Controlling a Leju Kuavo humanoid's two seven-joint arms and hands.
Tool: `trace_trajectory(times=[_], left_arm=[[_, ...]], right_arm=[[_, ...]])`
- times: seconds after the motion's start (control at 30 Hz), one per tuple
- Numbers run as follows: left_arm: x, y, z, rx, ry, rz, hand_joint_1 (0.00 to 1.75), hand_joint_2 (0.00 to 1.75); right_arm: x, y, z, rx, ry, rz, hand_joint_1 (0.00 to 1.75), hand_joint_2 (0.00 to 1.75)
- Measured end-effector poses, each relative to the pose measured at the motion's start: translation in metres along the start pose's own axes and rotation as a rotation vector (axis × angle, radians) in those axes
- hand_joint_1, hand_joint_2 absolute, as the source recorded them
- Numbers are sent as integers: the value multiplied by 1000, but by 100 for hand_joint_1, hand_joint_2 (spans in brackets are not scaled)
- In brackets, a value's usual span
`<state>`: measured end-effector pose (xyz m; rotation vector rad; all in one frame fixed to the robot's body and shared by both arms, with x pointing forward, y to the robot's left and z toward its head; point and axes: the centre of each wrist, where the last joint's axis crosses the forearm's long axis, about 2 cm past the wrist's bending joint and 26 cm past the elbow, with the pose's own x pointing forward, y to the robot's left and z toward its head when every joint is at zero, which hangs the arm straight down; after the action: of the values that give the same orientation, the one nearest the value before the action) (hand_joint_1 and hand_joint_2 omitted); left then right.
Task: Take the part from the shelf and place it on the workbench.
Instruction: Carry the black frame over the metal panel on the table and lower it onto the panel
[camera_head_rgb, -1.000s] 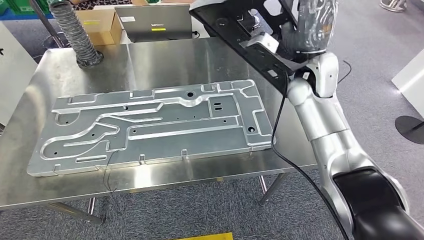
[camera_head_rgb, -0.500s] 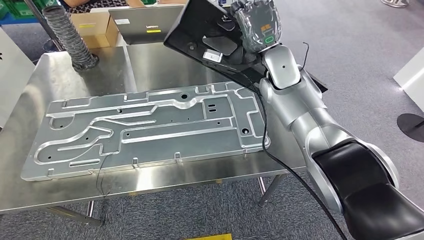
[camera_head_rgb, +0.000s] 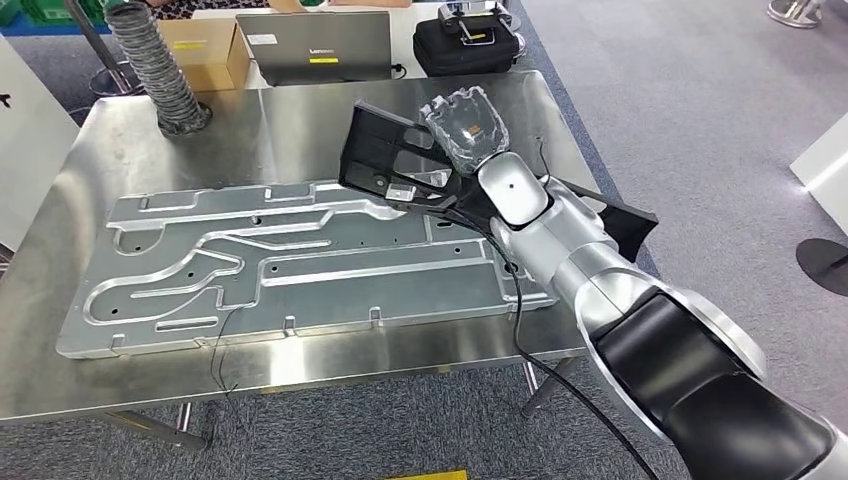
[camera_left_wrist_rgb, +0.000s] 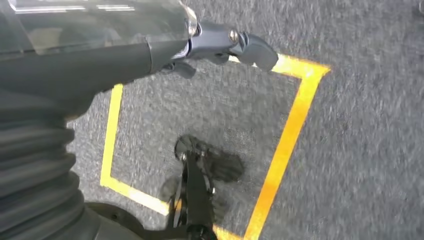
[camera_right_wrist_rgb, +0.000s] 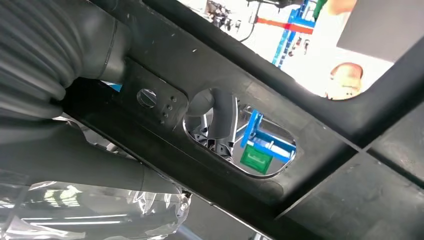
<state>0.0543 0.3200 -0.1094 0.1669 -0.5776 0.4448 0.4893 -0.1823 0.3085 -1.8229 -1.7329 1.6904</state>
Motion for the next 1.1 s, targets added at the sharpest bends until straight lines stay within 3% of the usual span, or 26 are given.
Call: trace_trajectory(times=[0.2,0.33,0.5,0.63,1.1], left_arm=[[2,-2,-1,-33,-11,-23,0,175],[4,-4,-2,-40,-15,-29,0,175],[6,-5,-2,-39,-7,-59,0,175],[8,-7,-3,-45,-6,-76,0,0],[9,-17,-3,-55,5,-85,0,0]], right_arm=[[20,17,16,86,-37,-21,175,175],[37,27,27,136,-55,-56,0,0],[44,30,31,156,-47,-82,0,0],[44,31,32,155,-40,-90,0,0],[47,40,43,141,-21,-138,0,0]])
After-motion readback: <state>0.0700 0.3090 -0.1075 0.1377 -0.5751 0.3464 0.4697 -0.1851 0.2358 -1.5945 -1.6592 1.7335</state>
